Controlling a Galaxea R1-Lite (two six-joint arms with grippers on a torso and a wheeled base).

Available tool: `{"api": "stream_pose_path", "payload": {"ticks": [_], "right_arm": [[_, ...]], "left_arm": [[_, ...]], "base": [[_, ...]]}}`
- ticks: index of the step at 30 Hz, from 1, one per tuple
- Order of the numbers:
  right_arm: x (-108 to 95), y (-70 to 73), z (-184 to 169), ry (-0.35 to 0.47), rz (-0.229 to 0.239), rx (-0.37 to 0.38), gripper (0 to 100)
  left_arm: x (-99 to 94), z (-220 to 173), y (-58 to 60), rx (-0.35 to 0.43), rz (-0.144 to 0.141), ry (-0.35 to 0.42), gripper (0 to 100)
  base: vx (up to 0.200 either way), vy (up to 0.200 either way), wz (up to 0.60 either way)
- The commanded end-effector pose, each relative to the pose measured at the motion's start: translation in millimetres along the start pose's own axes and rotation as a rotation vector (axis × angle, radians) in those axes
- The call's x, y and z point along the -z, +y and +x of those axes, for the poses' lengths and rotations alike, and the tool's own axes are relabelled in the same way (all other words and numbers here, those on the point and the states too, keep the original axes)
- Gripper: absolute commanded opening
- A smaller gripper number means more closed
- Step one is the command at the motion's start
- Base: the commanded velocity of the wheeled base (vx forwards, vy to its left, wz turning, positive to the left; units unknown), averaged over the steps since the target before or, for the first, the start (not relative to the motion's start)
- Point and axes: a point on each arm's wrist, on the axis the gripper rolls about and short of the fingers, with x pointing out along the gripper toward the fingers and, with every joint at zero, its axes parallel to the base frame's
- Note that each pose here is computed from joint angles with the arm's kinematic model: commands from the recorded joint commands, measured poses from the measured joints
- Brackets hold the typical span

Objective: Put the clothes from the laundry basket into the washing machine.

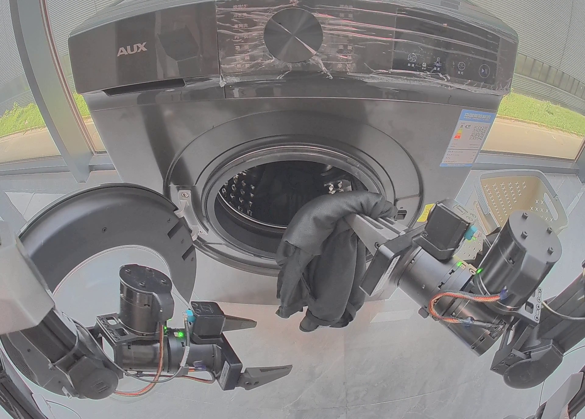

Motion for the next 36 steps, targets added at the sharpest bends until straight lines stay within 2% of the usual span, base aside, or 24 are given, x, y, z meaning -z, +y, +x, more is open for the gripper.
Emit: {"api": "stream_pose_path", "payload": {"ticks": [1,4,5,8,20,21,27,31,35,36], "right_arm": [[3.2,1.8,4.6,-0.006,0.002,-0.003,0],[3.3,2.2,4.5,-0.006,0.003,-0.005,0],[3.0,3.5,4.0,-0.007,0.004,-0.008,0],[3.0,4.2,3.3,-0.006,0.004,-0.009,0],[4.0,7.6,1.4,-0.003,0.006,-0.018,0],[4.2,7.8,0.7,-0.001,0.005,-0.019,0],[4.3,7.6,0.0,0.0,0.005,-0.017,0],[5.5,9.2,-0.1,0.004,0.005,-0.023,0],[5.5,9.2,-0.1,0.004,0.005,-0.023,0],[5.8,9.1,-0.3,0.006,0.005,-0.022,0]], "left_arm": [[11.8,24.8,8.4,-0.004,-0.021,0.037,100],[11.8,29.4,11.1,-0.03,-0.022,0.025,100],[9.0,39.3,18.2,-0.095,-0.022,-0.021,100],[2.7,46.3,26.0,-0.148,-0.03,-0.086,100],[-16.2,61.8,39.4,-0.267,-0.026,-0.197,100],[-19.3,64.7,42.1,-0.286,-0.026,-0.224,100],[-22.3,64.8,44.7,-0.316,-0.023,-0.251,100],[-25.0,66.4,40.3,-0.291,-0.009,-0.275,100],[-23.0,70.1,39.7,-0.287,-0.007,-0.274,100],[-23.6,70.4,39.9,-0.287,-0.005,-0.28,0]], "base": [[0.0,0.0,0.0],[0.0,0.0,0.0],[0.0,0.0,0.0],[0.0,0.0,0.0],[0.0,0.0,0.0],[0.0,0.0,0.0],[0.0,0.0,0.0],[0.0,0.0,0.0],[0.0,0.0,0.0],[0.0,0.0,0.0]]}}
